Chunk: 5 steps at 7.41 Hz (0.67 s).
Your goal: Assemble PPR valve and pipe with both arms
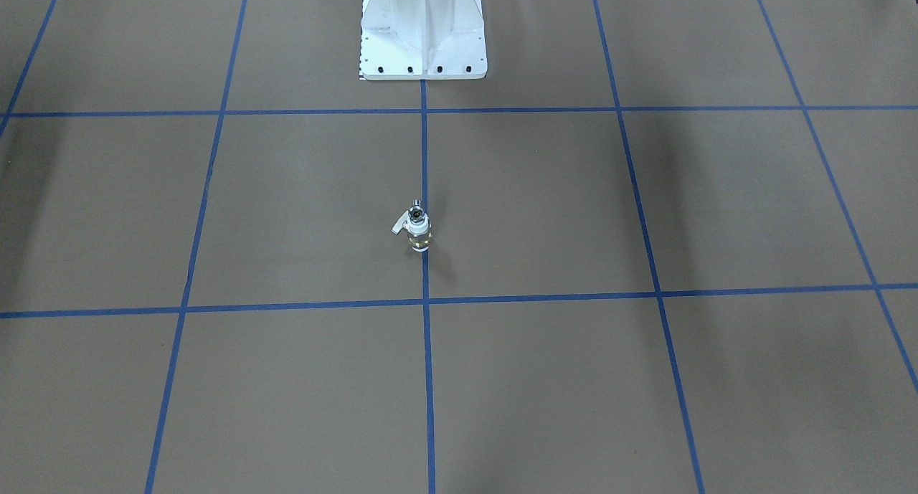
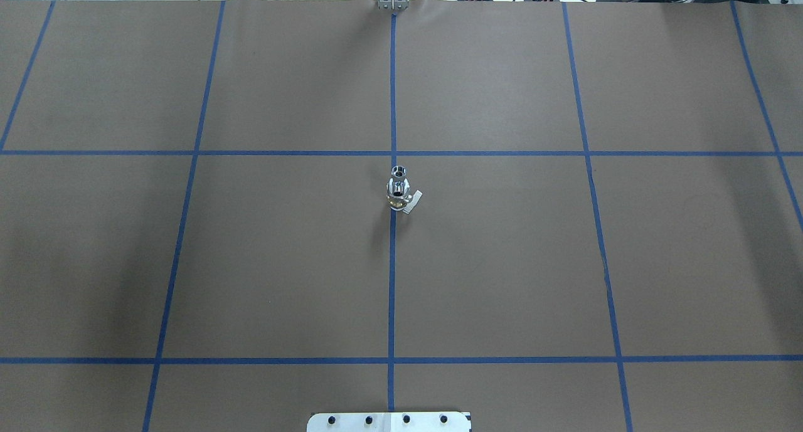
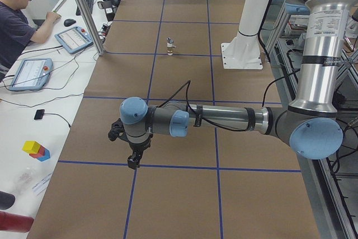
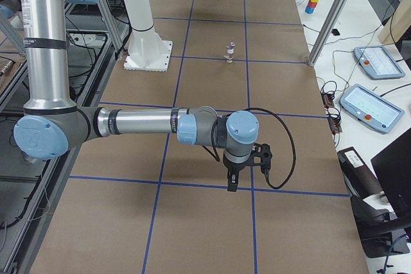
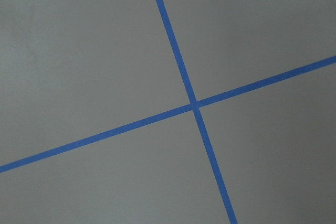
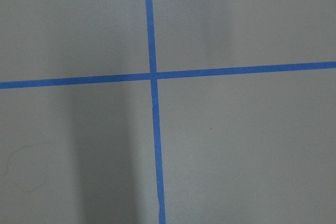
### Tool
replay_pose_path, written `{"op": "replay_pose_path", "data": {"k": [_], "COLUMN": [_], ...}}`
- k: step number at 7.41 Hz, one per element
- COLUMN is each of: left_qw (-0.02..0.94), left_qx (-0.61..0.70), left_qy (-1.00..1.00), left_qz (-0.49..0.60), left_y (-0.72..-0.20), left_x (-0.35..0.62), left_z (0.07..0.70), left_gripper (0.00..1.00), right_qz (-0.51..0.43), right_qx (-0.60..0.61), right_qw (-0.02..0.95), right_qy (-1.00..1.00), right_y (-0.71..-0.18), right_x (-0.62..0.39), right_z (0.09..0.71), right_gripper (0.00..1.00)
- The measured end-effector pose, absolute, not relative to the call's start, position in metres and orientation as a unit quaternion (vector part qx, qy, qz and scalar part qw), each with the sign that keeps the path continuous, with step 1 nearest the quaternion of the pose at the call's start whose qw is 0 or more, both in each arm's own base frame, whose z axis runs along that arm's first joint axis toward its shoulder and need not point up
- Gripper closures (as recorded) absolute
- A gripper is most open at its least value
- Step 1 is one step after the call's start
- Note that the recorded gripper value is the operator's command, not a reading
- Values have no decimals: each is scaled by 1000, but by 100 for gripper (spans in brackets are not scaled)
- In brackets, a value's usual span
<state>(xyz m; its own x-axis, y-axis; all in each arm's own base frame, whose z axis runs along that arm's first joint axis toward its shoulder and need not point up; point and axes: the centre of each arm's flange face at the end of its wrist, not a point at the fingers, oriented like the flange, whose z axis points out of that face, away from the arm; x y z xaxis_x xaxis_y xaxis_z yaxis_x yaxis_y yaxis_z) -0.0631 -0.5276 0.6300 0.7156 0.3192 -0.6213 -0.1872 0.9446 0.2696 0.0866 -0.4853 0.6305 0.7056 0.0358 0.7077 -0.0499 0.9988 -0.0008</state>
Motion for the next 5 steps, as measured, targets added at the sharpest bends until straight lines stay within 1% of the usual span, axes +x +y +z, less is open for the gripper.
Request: {"op": "replay_pose_path", "data": {"k": [5], "left_qw": [921], "left_qx": [95], "left_qy": [351], "left_qz": [138], "left_y": [-528], "left_x": [-63], "left_z": [629], "left_gripper": [0], "right_qz": [11], "right_qx": [36], "right_qw": [914], "right_qy": [-404], "right_y": [-490], "right_x": [84], "right_z": [619], "right_gripper": [0]}}
